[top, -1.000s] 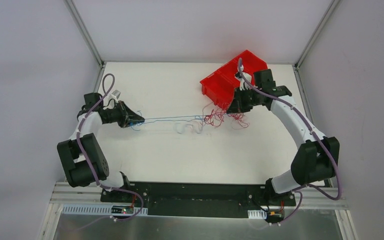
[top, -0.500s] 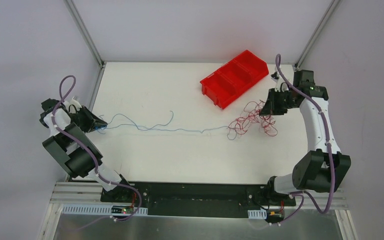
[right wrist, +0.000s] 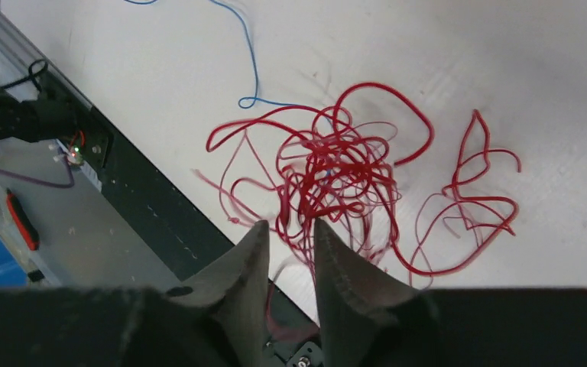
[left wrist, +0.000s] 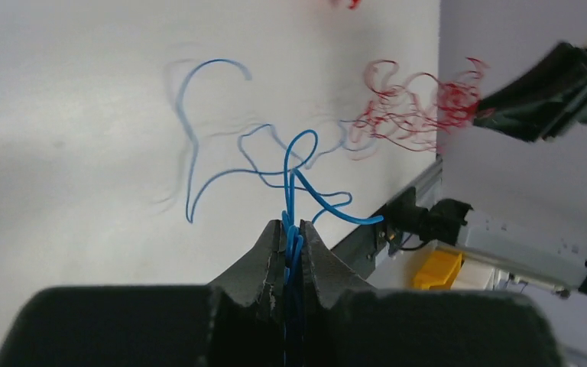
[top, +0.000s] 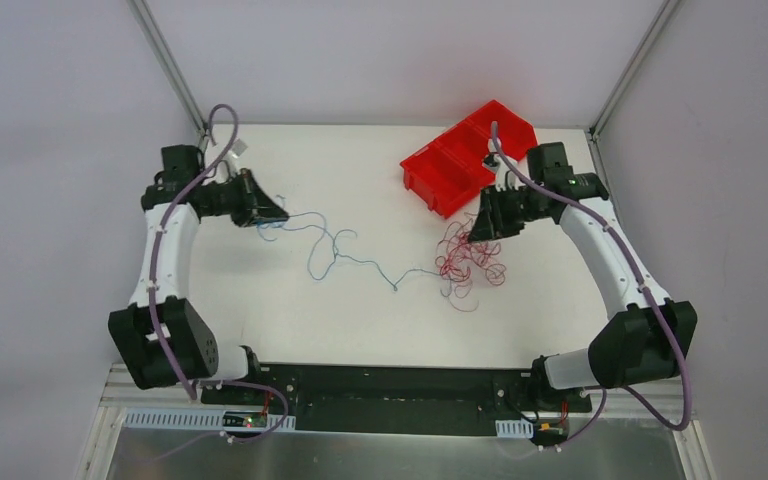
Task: Untangle the cables
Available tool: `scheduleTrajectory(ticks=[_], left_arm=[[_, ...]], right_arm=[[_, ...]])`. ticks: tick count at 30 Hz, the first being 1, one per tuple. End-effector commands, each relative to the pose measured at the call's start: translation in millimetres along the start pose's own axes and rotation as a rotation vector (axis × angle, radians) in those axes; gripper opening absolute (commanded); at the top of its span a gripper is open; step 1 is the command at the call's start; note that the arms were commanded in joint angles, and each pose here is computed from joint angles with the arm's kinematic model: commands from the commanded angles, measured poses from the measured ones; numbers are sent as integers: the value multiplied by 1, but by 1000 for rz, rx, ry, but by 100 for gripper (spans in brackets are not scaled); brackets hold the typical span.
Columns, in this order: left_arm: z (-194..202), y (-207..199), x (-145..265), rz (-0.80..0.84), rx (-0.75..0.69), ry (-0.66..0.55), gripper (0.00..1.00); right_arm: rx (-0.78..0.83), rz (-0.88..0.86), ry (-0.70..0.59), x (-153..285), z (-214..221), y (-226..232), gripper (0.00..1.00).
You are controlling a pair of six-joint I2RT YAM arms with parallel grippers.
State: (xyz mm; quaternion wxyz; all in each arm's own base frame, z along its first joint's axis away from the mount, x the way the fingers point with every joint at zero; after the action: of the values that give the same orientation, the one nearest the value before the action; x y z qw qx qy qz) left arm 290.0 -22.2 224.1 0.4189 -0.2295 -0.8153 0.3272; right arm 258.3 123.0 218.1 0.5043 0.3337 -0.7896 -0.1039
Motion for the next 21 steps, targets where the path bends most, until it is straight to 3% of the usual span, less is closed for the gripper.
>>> scheduleTrajectory(ticks=[1, 2, 3, 4, 7, 11, 16, 18, 21], left_arm=[[16, -99, -13, 180, -98, 44, 17], [26, -105, -22, 185, -121, 72, 41], [35, -108, -29, 193, -129, 102, 56], [42, -104, -36, 193, -121, 132, 65], [47, -70, -46, 138, -49, 154, 73], [48, -25, -48, 80, 37, 147, 72], [73, -6, -65, 93, 98, 201, 48], [85, -3, -74, 116, 118, 229, 39], [104, -7, -87, 153, 131, 285, 36]], right_arm=[[49, -52, -67, -9, -20, 21, 49], [56, -54, -75, -9, -23, 21, 63], [65, -56, -81, -8, -25, 22, 73], [76, -63, -85, -7, -26, 23, 80], [111, -59, -77, -7, -22, 24, 88], [141, -58, -15, -21, -9, 26, 89], [165, -104, 61, -56, 0, 44, 82], [172, -131, 91, -71, 3, 55, 77], [179, -189, 176, -87, 21, 72, 64]])
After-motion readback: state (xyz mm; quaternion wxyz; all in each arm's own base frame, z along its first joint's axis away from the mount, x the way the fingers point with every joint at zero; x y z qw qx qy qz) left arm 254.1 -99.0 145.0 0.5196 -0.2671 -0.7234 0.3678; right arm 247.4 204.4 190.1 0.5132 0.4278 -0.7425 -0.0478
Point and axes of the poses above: each gripper's point midway between its finger pads, its own x axis back along the fingers, its own y axis along the line the jaws close on, z = x × y, the point moved 3 cm from there along x, back along the fingers, and after that the axes turned 3 degrees about -x, right-handed, at the moved point
